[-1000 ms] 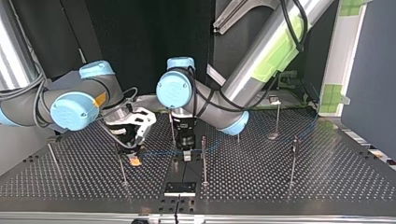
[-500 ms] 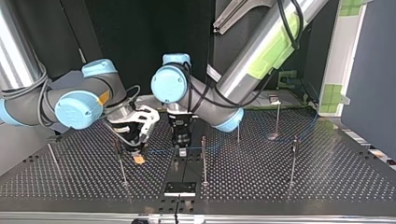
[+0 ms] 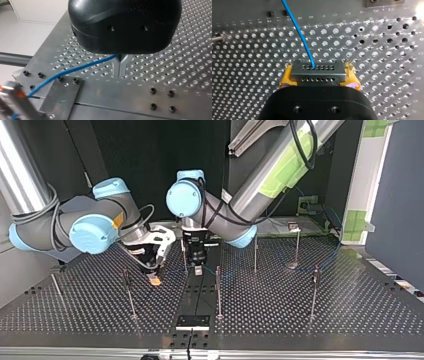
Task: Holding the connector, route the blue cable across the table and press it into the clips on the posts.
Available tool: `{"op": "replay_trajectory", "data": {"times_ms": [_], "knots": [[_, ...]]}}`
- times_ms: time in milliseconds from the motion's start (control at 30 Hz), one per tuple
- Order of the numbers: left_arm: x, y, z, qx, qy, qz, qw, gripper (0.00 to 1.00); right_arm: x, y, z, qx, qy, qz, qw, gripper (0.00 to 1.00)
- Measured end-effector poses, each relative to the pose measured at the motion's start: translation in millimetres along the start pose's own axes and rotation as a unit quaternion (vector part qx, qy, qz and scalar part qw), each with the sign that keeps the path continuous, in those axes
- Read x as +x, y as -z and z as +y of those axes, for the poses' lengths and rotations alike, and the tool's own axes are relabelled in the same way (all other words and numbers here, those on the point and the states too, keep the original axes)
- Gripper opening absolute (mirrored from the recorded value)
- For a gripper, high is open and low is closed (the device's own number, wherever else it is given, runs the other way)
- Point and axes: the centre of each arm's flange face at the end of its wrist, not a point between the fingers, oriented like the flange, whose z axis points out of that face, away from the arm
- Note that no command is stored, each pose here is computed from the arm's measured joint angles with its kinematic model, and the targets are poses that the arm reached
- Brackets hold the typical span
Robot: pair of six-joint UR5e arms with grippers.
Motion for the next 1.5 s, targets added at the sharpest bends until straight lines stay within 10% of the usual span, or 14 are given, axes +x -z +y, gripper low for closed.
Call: {"op": "replay_trajectory", "data": {"times_ms": [500, 1000, 1500], "knots": [[43.1, 12.8, 14.8, 0.005, 0.010, 0.001, 0.9999, 0.01, -47.9, 2.8, 8.1, -0.008, 0.0140, -0.048, 0.9987, 0.00], [85.4, 27.4, 31.5, 0.035, 0.005, 0.005, 0.9994, 0.01, -99.9, 13.4, 22.6, -0.020, 0.0212, -0.099, 0.9947, 0.00], [142.6, 74.4, 50.1, 0.081, -0.024, 0.064, 0.9943, 0.01, -129.4, 32.7, 24.6, -0.008, 0.0101, -0.082, 0.9965, 0.00]]}}
